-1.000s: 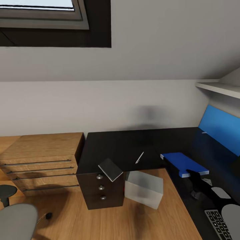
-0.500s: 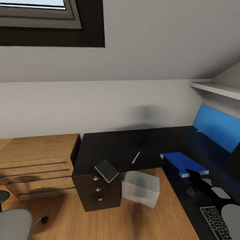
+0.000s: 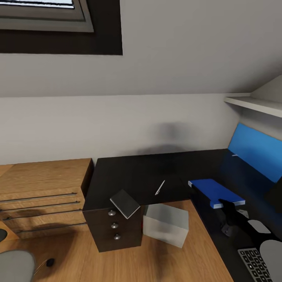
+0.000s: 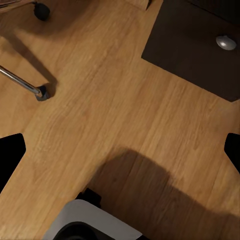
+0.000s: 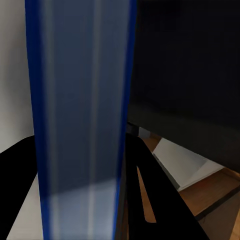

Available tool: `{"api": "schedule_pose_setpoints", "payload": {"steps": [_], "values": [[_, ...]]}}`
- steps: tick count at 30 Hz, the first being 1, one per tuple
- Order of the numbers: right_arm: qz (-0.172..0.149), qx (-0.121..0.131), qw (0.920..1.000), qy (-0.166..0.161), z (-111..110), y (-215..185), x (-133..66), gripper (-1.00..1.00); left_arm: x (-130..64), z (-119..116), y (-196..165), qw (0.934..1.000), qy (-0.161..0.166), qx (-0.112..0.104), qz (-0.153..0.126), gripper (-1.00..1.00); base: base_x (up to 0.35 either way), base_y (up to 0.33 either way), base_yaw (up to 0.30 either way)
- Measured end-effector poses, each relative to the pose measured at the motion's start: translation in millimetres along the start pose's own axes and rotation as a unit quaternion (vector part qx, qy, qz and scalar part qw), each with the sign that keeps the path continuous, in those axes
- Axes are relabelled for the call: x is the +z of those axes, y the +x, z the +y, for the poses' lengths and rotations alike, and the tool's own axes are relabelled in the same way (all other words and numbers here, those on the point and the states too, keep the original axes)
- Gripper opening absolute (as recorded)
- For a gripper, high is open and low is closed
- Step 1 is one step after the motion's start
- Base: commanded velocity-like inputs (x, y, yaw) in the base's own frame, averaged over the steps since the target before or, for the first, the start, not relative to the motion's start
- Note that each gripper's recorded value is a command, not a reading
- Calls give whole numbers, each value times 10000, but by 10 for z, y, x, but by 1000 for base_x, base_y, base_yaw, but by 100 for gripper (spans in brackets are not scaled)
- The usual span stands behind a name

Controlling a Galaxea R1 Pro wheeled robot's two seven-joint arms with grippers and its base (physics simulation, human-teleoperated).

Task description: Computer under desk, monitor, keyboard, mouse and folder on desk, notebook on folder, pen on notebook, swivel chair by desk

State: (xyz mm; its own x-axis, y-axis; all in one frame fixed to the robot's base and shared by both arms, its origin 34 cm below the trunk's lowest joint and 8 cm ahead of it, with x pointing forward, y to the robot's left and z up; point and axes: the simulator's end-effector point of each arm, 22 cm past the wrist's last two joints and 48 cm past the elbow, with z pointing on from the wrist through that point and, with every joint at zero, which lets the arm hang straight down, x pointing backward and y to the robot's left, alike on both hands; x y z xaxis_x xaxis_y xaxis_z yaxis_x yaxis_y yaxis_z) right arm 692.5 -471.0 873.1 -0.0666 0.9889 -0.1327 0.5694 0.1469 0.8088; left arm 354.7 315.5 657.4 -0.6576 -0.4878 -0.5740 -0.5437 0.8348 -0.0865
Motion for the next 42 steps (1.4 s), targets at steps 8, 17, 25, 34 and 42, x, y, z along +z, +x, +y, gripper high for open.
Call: {"api": "schedule_pose_setpoints", "payload": {"steps": [8,17,25,34,42], "values": [[0,0,10000,7,-22,5,51,-100,50,-22,12,10000,4,-6,4,100,0,0,0],[2,-1,10000,12,-55,11,116,-100,122,-38,22,10000,7,-5,0,100,0,0,0],[-1,-1,10000,22,-92,13,175,-100,188,-49,39,10000,7,-6,1,100,0,0,0],[0,-1,10000,31,-139,20,244,-100,267,-60,60,10000,7,-8,-2,100,0,0,0],[-6,-1,10000,37,-189,24,305,-100,340,-68,85,10000,7,-9,-2,100,0,0,0]]}}
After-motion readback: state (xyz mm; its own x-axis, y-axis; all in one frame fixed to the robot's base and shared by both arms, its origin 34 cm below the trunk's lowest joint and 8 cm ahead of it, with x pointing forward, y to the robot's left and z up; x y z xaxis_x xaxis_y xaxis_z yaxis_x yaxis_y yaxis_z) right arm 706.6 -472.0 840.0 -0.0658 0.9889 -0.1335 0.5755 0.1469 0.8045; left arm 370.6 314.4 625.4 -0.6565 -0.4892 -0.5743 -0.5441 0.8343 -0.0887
